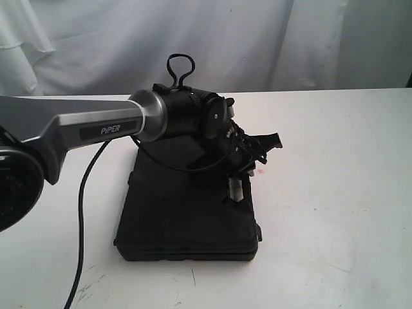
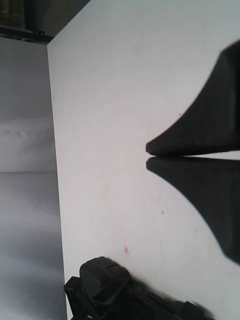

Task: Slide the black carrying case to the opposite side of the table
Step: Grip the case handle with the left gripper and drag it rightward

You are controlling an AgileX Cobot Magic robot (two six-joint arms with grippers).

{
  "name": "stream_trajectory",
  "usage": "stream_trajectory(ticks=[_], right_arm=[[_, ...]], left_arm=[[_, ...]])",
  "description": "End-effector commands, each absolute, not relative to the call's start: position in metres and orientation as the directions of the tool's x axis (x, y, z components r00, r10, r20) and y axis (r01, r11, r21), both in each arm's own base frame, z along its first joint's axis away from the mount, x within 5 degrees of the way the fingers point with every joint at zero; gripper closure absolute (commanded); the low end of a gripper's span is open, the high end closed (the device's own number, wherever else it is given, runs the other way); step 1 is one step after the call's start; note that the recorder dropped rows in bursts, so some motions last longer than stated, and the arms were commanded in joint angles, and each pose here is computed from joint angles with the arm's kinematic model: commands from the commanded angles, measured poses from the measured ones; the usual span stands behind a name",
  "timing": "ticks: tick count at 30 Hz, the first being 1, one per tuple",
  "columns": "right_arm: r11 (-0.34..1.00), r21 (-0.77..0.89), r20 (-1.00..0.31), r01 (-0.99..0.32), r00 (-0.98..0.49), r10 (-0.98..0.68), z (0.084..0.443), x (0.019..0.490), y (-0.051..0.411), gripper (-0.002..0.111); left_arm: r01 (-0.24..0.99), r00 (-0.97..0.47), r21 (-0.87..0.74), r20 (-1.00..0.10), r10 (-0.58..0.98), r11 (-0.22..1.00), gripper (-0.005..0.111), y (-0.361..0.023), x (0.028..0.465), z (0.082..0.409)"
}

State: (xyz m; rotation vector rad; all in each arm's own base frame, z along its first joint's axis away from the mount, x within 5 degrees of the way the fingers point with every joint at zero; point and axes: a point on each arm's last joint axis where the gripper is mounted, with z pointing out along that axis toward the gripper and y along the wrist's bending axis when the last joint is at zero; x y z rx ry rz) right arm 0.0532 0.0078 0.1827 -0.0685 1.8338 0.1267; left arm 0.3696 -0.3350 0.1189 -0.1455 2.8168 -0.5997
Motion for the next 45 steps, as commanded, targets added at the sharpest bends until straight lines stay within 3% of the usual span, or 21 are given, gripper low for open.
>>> stream_trajectory(ticks=[1, 29, 32, 39, 45], right_arm=[[0.993, 0.039, -0.966, -0.109, -0.258, 0.010, 0.182, 0.053, 0.007, 0.108], [0.993, 0.039, -0.966, -0.109, -0.258, 0.010, 0.182, 0.053, 0.007, 0.108], [0.993, 0.039, -0.966, -0.109, -0.258, 0.010, 0.182, 0.053, 0.007, 0.108], [0.993, 0.039, -0.966, -0.109, -0.258, 0.010, 0.182, 0.053, 0.007, 0.108], [0.993, 0.039, -0.966, -0.109, -0.258, 0.010, 0.182, 0.053, 0.007, 0.108]], left_arm=[[-0.027, -0.953, -0.495, -0.250, -0.173, 0.868, 0.107, -0.347, 0.370, 0.128], [0.065, -0.923, -0.541, -0.351, -0.155, 0.838, 0.106, -0.358, 0.371, 0.134], [0.080, -0.923, -0.534, -0.359, -0.140, 0.841, 0.098, -0.358, 0.371, 0.134], [0.111, -0.927, -0.497, -0.363, -0.090, 0.860, 0.066, -0.352, 0.373, 0.132], [0.121, -0.921, -0.490, -0.380, -0.087, 0.863, 0.060, -0.344, 0.380, 0.136]])
